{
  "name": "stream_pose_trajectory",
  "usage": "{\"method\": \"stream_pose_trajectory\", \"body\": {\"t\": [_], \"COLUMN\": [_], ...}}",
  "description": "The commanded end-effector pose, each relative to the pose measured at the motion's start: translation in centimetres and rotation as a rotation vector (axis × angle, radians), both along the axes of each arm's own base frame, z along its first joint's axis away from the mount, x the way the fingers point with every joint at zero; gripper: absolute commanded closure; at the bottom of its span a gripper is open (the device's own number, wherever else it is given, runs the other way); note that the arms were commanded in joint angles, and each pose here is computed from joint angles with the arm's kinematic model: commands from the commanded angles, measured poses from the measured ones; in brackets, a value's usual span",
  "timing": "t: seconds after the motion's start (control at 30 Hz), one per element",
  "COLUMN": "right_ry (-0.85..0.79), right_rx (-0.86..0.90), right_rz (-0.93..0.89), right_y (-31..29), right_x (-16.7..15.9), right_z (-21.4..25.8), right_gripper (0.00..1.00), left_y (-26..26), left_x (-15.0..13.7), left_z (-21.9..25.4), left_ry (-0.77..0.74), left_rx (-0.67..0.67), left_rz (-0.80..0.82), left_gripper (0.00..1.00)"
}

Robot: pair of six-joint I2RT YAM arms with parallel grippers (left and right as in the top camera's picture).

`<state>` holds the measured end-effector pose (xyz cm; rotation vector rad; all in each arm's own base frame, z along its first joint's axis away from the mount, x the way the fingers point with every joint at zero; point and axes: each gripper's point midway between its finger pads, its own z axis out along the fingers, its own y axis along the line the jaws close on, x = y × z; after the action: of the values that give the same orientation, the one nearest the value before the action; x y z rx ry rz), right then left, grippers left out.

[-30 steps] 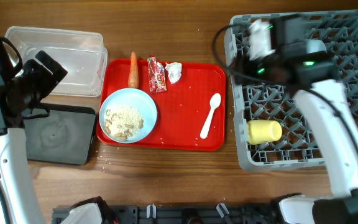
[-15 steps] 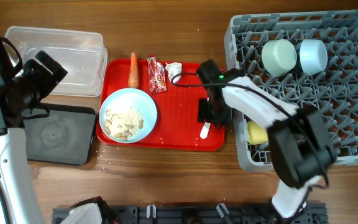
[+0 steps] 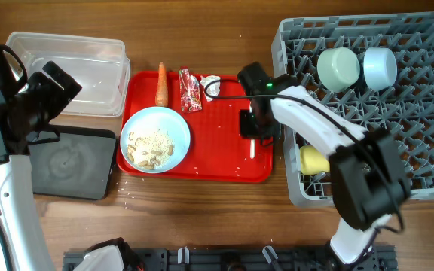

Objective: Sort waste into correct bins and load items into the dishwasher rack
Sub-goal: 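Pick up the white spoon with the right gripper and stand it in the rack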

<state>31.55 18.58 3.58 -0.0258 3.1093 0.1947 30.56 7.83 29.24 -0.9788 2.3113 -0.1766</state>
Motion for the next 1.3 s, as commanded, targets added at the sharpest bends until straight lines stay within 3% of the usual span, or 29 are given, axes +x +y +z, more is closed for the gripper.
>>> {"method": "stream_pose_trajectory", "body": {"t": [0.0,0.13,0.37,0.5,0.6,0.7,0.77,0.93,1.1,1.13,1.27], "right_ry": [-0.267,-0.451,-0.46,-0.395,-0.41,-0.46,-0.529,-0.776,-1.032,-1.063,-1.145], "right_rx": [0.001,-0.08,-0.218,-0.051,-0.003,0.021,0.044,0.108,0.149,0.207,0.319], "right_rz": [0.028,0.006,0.011,0.181,0.194,0.135,0.12,0.161,0.23,0.264,0.337], "right_y": [-1.7,-7.4,-14.4,-10.3,-8.2,-8.0,-7.9,-8.0,-8.3,-7.6,-6.6], "right_x": [3.3,5.4,9.1,8.5,8.3,8.5,8.3,5.9,1.0,-0.5,-5.1], "right_z": [7.9,13.1,10.7,8.4,9.0,11.4,14.5,23.9,32.5,33.8,37.0], "right_gripper": [0.96,0.96,0.95,0.77,0.69,0.51,0.5,0.45,0.4,0.0,0.0], "left_y": [0.3,0.3,0.3,0.3,0.3,0.3,0.3,0.3,0.3,0.3,0.3], "left_x": [0.0,0.0,0.0,0.0,0.0,0.0,0.0,0.0,0.0,0.0,0.0], "left_z": [0.2,0.2,0.2,0.2,0.2,0.2,0.2,0.2,0.2,0.2,0.2], "left_ry": [-0.005,-0.005,-0.005,-0.005,-0.005,-0.005,-0.005,-0.005,-0.005,-0.005,-0.005], "left_rx": [0.004,0.004,0.004,0.004,0.004,0.004,0.004,0.004,0.004,0.004,0.004], "left_rz": [0.018,0.018,0.018,0.018,0.018,0.018,0.018,0.018,0.018,0.018,0.018], "left_gripper": [0.0,0.0,0.0,0.0,0.0,0.0,0.0,0.0,0.0,0.0,0.0]}}
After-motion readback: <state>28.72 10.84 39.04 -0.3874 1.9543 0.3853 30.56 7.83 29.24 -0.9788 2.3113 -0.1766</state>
